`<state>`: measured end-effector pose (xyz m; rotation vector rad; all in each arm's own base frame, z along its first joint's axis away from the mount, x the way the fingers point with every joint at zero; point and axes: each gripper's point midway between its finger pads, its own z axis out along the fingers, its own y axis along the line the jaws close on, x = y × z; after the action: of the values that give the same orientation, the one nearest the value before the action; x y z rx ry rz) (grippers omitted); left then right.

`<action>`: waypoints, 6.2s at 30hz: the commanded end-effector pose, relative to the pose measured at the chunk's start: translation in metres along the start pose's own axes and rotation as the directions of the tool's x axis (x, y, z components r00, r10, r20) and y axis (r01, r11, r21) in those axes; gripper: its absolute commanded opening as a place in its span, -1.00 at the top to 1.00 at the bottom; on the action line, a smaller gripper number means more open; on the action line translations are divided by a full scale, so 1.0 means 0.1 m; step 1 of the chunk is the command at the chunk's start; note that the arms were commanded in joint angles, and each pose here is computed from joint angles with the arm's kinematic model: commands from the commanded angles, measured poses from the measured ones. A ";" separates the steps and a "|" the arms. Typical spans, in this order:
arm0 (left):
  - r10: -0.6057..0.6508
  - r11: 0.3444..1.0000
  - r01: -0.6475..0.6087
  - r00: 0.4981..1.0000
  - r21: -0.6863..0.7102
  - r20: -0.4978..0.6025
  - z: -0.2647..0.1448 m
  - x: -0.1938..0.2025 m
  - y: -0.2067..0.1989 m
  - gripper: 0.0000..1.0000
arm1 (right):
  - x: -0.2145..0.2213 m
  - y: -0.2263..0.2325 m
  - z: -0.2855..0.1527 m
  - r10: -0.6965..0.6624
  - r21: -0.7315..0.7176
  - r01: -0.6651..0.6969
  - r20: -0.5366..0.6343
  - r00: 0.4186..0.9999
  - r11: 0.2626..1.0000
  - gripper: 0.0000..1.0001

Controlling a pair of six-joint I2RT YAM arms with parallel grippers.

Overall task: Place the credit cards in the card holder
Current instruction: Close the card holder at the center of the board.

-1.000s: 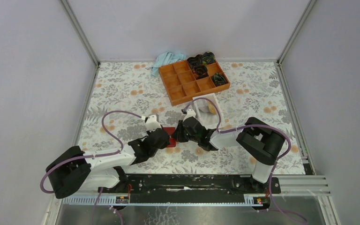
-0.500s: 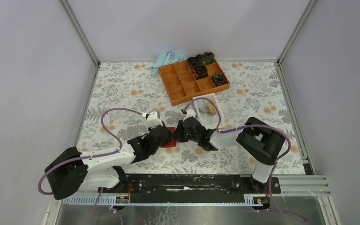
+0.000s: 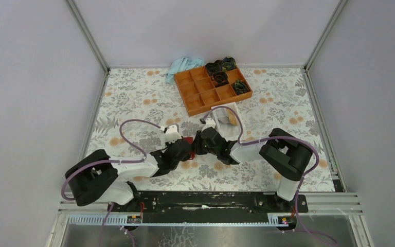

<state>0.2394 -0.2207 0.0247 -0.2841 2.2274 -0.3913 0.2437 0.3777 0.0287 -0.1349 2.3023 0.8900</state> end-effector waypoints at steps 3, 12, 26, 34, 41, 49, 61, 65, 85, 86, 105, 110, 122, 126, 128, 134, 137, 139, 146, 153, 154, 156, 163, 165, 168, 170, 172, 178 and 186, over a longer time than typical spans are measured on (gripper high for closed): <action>-0.021 1.000 0.021 0.999 0.012 0.026 -0.09 -0.08 0.02 1.00 | 0.13 0.08 0.00 -0.021 -0.024 0.020 -0.052 0.998 1.000 1.00; -0.076 0.994 0.069 0.994 0.086 0.077 -0.34 -0.38 -0.13 1.00 | 0.14 0.06 0.01 -0.017 -0.022 0.016 -0.055 0.998 1.000 1.00; -0.004 1.000 0.004 1.000 0.026 0.004 -0.04 -0.01 -0.03 1.00 | 0.15 0.08 0.03 -0.017 -0.027 0.015 -0.061 0.998 1.000 1.00; -0.004 0.999 0.004 1.000 -0.033 0.012 0.12 0.13 0.12 1.00 | 0.15 0.08 0.01 -0.019 -0.027 0.017 -0.061 0.998 0.999 1.00; -0.024 0.999 0.025 0.998 -0.028 0.057 -0.01 -0.04 0.14 1.00 | 0.13 0.09 -0.01 -0.021 -0.032 0.020 -0.055 0.998 0.999 1.00; -0.002 0.998 0.003 1.000 -0.068 0.026 0.06 0.07 0.21 1.00 | 0.05 0.16 -0.05 -0.042 -0.045 0.040 -0.043 0.998 0.998 0.72; 0.004 0.997 -0.003 1.000 -0.081 0.016 0.08 0.10 0.24 1.00 | -0.12 0.21 -0.22 -0.027 -0.043 0.028 0.019 0.999 0.999 0.44; 0.005 0.996 -0.004 1.000 -0.084 0.009 0.08 0.12 0.26 1.00 | -0.13 0.14 -0.26 -0.007 -0.023 0.008 0.029 1.000 1.000 0.27; -0.002 0.995 0.001 1.000 -0.096 -0.014 0.09 0.19 0.33 1.00 | -0.08 -0.17 -0.11 0.183 -0.004 -0.183 -0.002 0.983 0.983 0.06; -0.003 0.995 0.002 1.000 -0.096 -0.015 0.09 0.19 0.33 1.00 | -0.07 -0.17 -0.10 0.189 -0.008 -0.189 -0.006 0.982 0.982 0.06; -0.008 0.995 0.004 0.999 -0.100 -0.046 0.11 0.29 0.43 1.00 | 0.16 -0.27 0.09 0.336 -0.011 -0.337 -0.039 0.941 0.941 0.00; -0.007 0.995 0.001 0.998 -0.102 -0.057 0.11 0.33 0.46 1.00 | 0.18 -0.29 0.14 0.338 -0.004 -0.339 -0.045 0.940 0.941 0.06; -0.013 0.995 0.009 0.999 -0.096 -0.043 0.06 0.26 0.45 0.97 | 0.25 -0.35 0.20 0.339 0.023 -0.338 -0.060 0.939 0.941 0.81; -0.016 0.994 0.015 1.000 -0.111 -0.012 -0.03 0.13 0.47 0.83 | 0.23 -0.33 0.19 0.333 0.014 -0.333 -0.058 0.941 0.943 0.89; -0.022 0.993 0.025 1.000 -0.116 0.020 -0.09 0.02 0.48 0.74 | 0.21 -0.32 0.19 0.327 0.013 -0.327 -0.054 0.943 0.945 0.91; -0.067 0.984 0.083 0.992 -0.157 0.108 -0.23 -0.15 0.68 -0.08 | 0.18 -0.30 0.15 0.313 0.008 -0.313 -0.050 0.948 0.950 0.92; -0.093 0.981 0.110 0.989 -0.162 0.112 -0.23 -0.12 0.74 -0.46 | 0.18 -0.29 0.13 0.310 0.006 -0.310 -0.051 0.949 0.951 0.92; -0.102 0.979 0.117 0.990 -0.166 0.097 -0.20 -0.06 0.78 -0.59 | 0.17 -0.28 0.12 0.304 0.002 -0.305 -0.052 0.951 0.952 0.92; -0.194 0.973 0.204 0.976 -0.109 0.096 -0.10 0.01 0.85 -0.62 | 0.16 -0.27 0.08 0.289 0.004 -0.289 -0.062 0.955 0.957 0.92; -0.229 0.973 0.230 0.969 -0.001 0.088 -0.09 0.02 0.73 -0.44 | 0.14 -0.22 0.05 0.289 -0.008 -0.290 -0.069 0.955 0.957 0.93; -0.230 0.973 0.230 0.970 0.010 0.076 -0.08 0.04 0.70 -0.43 | 0.14 -0.21 0.05 0.291 -0.011 -0.292 -0.071 0.954 0.956 0.93; -0.235 0.972 0.234 0.971 0.037 0.049 -0.07 0.11 0.66 -0.42 | 0.15 -0.19 0.05 0.298 -0.017 -0.300 -0.077 0.952 0.954 0.93; -0.255 0.958 0.255 0.967 0.133 -0.020 -0.08 0.27 0.54 -0.36 | 0.16 -0.17 0.02 0.343 -0.045 -0.348 -0.099 0.934 0.936 0.93; -0.257 0.955 0.259 0.966 0.144 -0.032 -0.10 0.30 0.55 -0.35 | 0.17 -0.19 0.01 0.351 -0.045 -0.357 -0.100 0.931 0.933 0.93; -0.283 0.942 0.285 0.958 0.179 -0.033 -0.15 0.31 0.55 -0.30 | 0.18 -0.19 0.01 0.353 -0.050 -0.360 -0.107 0.929 0.932 0.93; -0.303 0.929 0.300 0.953 0.218 -0.023 -0.20 0.27 0.52 -0.28 | 0.19 -0.18 0.00 0.352 -0.055 -0.360 -0.111 0.929 0.931 0.93; -0.321 0.912 0.311 0.947 0.268 -0.007 -0.26 0.21 0.48 -0.26 | 0.20 -0.18 0.00 0.351 -0.058 -0.359 -0.115 0.929 0.931 0.93; -0.330 0.881 0.298 0.944 0.368 0.026 -0.39 0.07 0.35 -0.23 | 0.20 -0.19 -0.03 0.346 -0.057 -0.353 -0.109 0.932 0.934 0.93; -0.314 0.867 0.278 0.949 0.414 0.020 -0.45 0.07 0.30 -0.12 | 0.18 -0.17 -0.07 0.348 -0.075 -0.356 -0.103 0.932 0.931 0.93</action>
<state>0.2301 -0.1941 0.0508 -0.4892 1.9299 -0.8932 0.2427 0.3664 0.0167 0.2255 2.3643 1.1961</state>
